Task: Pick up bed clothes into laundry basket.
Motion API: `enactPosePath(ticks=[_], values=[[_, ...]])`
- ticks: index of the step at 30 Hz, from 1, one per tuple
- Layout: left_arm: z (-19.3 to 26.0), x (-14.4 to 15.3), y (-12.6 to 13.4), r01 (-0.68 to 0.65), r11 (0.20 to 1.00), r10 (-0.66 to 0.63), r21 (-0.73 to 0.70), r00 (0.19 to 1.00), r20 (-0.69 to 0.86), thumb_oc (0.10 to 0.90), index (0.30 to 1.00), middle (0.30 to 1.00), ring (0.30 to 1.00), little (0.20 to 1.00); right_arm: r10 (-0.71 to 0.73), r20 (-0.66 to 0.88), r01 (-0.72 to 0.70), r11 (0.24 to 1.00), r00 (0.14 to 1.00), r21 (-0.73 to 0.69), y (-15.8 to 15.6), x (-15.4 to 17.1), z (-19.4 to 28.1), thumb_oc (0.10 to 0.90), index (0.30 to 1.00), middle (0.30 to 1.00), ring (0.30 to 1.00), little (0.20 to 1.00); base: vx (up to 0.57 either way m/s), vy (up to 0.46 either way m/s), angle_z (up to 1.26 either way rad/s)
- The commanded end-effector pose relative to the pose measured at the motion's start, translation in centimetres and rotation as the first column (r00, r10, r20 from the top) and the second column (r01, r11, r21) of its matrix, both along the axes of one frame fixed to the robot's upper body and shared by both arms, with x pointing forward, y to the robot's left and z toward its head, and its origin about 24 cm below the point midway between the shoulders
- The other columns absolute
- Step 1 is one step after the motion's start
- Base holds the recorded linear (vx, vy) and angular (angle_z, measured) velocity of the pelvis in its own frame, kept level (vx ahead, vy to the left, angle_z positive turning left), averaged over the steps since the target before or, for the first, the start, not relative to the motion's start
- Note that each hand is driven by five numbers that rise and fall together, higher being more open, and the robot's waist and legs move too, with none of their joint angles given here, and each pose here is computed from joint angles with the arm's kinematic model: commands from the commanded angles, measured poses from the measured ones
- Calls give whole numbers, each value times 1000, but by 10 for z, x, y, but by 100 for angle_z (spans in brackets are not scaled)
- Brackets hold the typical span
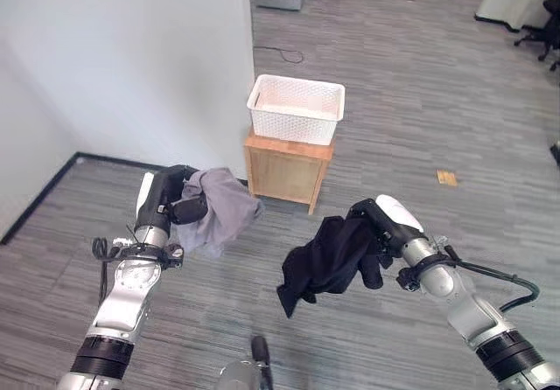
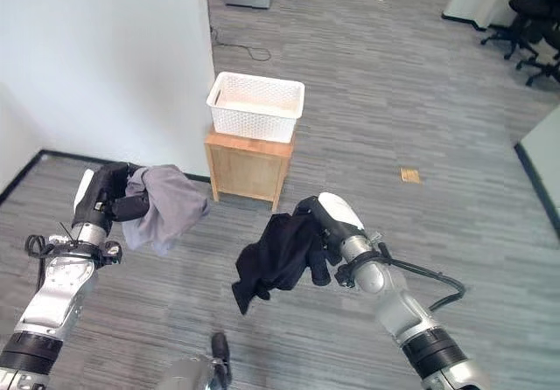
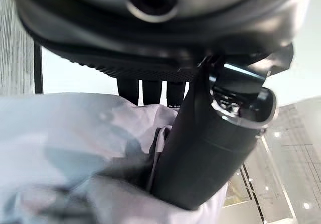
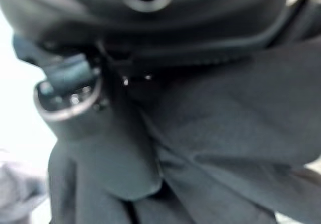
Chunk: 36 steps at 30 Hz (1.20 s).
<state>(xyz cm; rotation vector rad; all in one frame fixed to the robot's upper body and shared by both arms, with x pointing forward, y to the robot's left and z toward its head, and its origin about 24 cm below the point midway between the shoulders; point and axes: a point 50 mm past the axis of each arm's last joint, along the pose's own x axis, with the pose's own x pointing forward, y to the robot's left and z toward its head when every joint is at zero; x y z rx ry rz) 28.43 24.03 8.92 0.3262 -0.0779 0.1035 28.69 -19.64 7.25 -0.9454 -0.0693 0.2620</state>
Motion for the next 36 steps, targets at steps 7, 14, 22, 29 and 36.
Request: enactPosePath(ticks=[7, 14, 22, 29, 36], values=[[52, 17, -53, 213, 974, -224, 74, 945, 240, 400, 300, 300, 300, 300, -43, 335, 21, 997, 941, 68, -9, 11, 69, 400, 300, 300, 300, 300, 328, 41, 55], [46, 17, -55, 222, 974, -227, 46, 945, 235, 400, 300, 300, 300, 300, -96, 283, 77, 994, 954, 78, -22, 4, 54, 400, 300, 300, 300, 300, 546, -171, 60], [35, 18, -56, 203, 979, -197, -7, 959, 206, 400, 300, 300, 300, 300, -86, 289, 69, 995, 954, 70, -24, 2, 58, 400, 300, 300, 300, 300, 420, -392, 14], [45, 24, -59, 202, 979, -196, 0, 950, 244, 400, 300, 300, 300, 300, -83, 340, 72, 996, 937, 45, -31, 4, 73, 400, 300, 300, 300, 300, 343, -46, -8], [49, 26, -68, 229, 973, -224, 14, 939, 260, 400, 300, 300, 300, 300, -59, 475, 59, 998, 878, 15, -33, 5, 111, 400, 300, 300, 300, 300, 356, 114, 2]])
